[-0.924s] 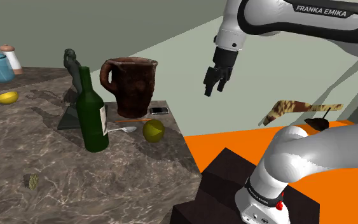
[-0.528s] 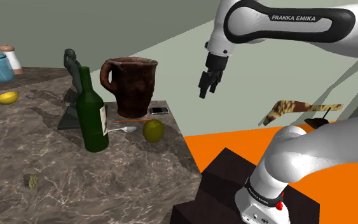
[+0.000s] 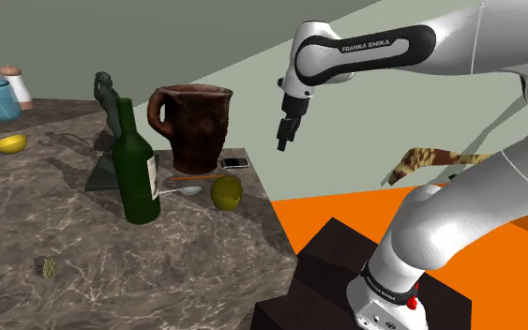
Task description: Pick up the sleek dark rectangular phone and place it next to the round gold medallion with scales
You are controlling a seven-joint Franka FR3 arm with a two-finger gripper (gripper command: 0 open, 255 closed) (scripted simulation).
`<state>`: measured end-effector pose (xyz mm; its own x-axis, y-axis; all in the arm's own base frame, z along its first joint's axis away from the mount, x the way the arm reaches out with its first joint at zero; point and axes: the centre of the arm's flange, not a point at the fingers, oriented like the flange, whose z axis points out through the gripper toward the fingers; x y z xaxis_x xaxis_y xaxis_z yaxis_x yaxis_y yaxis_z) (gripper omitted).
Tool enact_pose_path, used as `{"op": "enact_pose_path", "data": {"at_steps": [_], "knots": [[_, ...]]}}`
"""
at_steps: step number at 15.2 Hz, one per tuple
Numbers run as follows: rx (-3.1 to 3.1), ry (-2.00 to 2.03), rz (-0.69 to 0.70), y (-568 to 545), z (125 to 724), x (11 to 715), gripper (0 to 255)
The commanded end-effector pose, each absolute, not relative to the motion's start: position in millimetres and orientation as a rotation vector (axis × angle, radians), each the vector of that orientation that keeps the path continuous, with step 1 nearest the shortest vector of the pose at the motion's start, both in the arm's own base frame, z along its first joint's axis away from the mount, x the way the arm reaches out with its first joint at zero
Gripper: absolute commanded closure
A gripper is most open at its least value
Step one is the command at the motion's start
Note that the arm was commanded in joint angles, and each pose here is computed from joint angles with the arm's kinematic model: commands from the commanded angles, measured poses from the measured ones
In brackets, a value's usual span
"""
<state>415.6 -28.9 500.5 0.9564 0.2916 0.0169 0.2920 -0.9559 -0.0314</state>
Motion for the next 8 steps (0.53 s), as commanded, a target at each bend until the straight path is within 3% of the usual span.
{"op": "enact_pose_path", "data": {"at_steps": [1,8], "knots": [[-3.063,-0.545,-0.018,-36.9,487.4,435.8,0],[-3.006,-0.829,-0.014,-49.0,435.8,511.7,0]]}}
